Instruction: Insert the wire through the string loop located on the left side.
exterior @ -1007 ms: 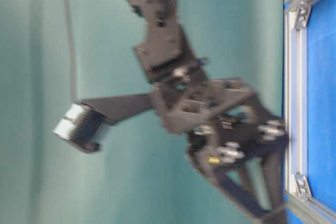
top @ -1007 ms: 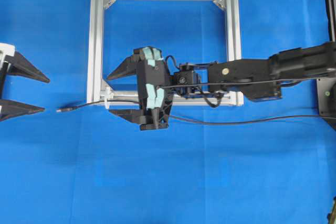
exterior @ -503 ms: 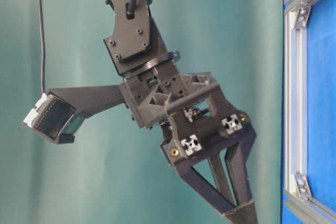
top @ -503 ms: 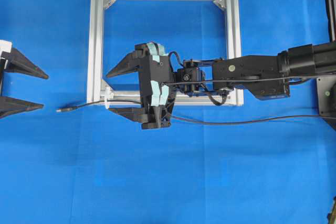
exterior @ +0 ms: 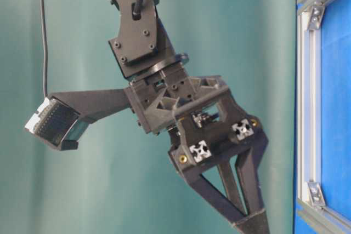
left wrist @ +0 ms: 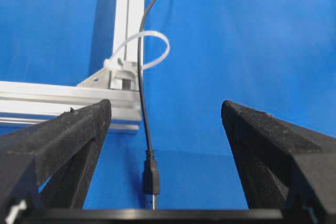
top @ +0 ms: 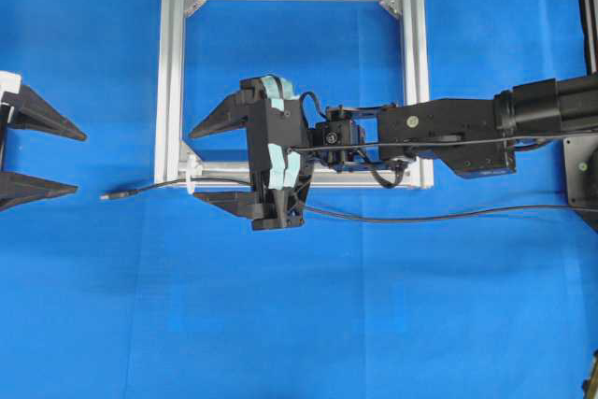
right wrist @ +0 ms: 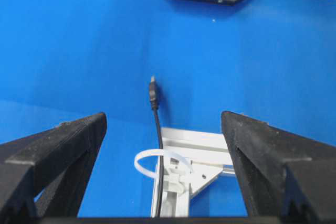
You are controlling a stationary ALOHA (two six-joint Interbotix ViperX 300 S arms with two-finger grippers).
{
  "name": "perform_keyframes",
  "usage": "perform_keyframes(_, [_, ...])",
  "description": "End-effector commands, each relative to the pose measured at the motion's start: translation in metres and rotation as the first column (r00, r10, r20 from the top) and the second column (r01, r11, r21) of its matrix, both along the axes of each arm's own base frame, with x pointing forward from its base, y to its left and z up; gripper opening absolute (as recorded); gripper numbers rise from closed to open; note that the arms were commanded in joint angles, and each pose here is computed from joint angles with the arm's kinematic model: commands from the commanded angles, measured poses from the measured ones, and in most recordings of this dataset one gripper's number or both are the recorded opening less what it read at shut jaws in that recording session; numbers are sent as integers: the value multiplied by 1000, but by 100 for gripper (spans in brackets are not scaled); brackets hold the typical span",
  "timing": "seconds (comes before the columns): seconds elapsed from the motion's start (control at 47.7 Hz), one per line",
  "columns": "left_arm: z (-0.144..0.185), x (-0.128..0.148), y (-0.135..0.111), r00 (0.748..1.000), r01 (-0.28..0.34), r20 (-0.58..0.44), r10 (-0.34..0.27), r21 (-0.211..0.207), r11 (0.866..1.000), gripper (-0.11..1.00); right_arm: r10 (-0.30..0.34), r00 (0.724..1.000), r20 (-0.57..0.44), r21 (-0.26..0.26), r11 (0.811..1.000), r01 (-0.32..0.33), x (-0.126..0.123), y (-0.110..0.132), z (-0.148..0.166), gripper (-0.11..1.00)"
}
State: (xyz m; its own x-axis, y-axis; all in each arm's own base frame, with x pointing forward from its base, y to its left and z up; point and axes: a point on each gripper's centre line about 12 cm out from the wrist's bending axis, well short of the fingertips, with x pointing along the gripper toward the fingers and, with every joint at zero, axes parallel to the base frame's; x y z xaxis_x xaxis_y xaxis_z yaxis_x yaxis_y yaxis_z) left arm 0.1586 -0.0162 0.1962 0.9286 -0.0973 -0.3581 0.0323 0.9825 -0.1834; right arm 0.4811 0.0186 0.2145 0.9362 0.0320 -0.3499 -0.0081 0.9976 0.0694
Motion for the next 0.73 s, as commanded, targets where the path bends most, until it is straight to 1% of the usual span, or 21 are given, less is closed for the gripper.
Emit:
perform_keyframes(0.0, [9, 4, 0, 1000, -2, 23, 2, 2, 1000, 80, 3, 998, 63, 0, 1000, -3, 1, 1, 27, 93])
perform_keyframes(0.42, [9, 4, 0, 1000, -2, 23, 2, 2, 1000, 80, 3, 998, 61, 0, 1000, -3, 1, 1, 26, 93])
perform_keyframes(0.713, [8, 2, 0, 1000, 0, 2, 0, 4, 1000, 80, 1, 998, 63, 0, 1000, -1, 1, 0, 27, 93])
